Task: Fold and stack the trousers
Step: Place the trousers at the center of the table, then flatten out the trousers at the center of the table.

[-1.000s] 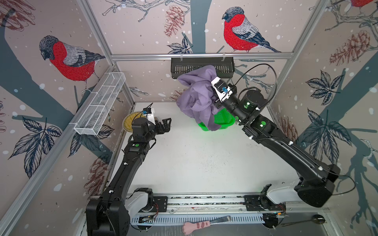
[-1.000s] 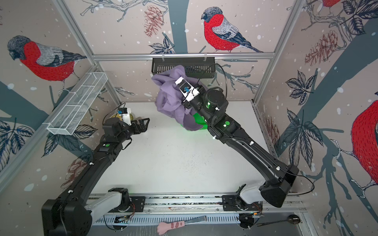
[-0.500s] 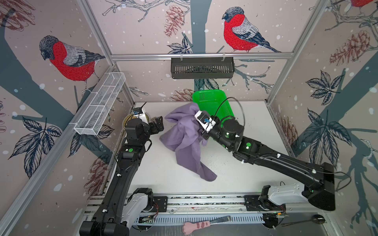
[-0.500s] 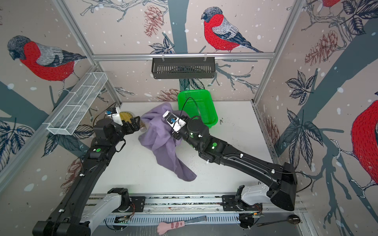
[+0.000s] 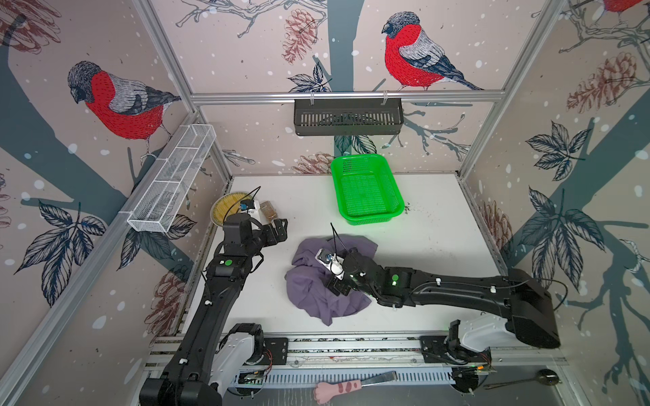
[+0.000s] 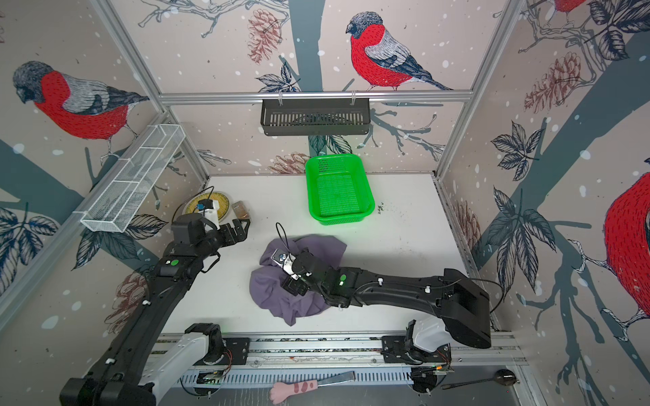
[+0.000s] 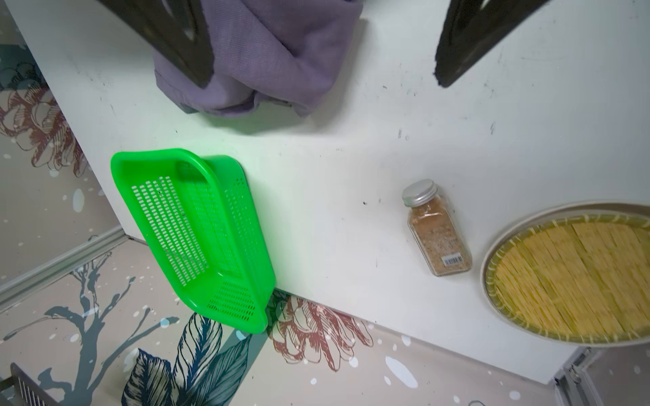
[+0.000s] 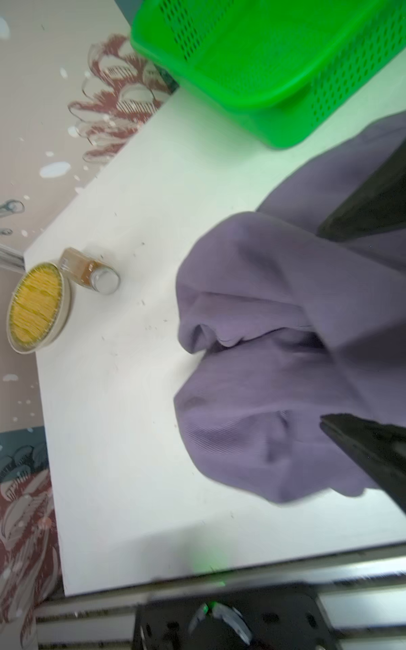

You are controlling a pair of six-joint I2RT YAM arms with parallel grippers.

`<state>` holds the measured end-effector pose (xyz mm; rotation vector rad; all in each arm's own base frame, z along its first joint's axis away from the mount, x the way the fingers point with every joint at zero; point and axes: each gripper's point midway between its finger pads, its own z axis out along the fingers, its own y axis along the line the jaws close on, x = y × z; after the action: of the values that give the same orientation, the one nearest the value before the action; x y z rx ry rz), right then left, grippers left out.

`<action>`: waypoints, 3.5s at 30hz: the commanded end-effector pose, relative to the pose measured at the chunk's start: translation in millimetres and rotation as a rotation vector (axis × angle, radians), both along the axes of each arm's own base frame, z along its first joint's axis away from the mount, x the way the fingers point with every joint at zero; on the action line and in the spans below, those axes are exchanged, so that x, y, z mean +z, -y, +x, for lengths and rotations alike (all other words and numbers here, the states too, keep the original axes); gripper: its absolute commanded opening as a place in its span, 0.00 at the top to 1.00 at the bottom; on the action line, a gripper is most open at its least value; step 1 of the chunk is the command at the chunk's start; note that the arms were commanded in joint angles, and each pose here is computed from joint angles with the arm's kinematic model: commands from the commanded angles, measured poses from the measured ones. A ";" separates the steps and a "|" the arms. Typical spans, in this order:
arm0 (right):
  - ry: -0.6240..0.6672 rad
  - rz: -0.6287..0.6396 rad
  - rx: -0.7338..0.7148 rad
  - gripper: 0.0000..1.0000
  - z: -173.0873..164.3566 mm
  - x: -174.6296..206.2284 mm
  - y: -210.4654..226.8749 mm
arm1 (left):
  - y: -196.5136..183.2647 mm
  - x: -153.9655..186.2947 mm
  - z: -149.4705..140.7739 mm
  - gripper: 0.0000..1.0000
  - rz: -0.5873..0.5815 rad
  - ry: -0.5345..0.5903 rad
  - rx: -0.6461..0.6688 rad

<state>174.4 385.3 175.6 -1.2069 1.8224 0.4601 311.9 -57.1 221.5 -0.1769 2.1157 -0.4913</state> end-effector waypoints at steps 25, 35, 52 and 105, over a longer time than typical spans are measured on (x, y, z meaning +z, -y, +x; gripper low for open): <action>-0.360 0.092 -0.480 0.07 137.9 -82.7 89.7 | 56.2 -122.9 -118.8 0.06 -0.264 -0.441 0.067; -0.371 -0.057 -0.376 0.13 144.5 -130.6 78.2 | 87.5 -158.1 -140.2 0.18 -0.212 -0.536 -0.016; -0.113 0.129 -0.557 0.97 176.3 7.1 154.7 | 33.6 -44.2 -80.1 1.00 0.076 -0.232 0.158; -0.237 0.184 0.285 0.49 66.4 52.6 -45.6 | 47.0 -16.2 -73.0 0.05 0.095 -0.201 -0.072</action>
<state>253.7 438.5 220.3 -1.2731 1.8088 0.9232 233.9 -97.3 211.7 -0.1316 2.3451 -0.3814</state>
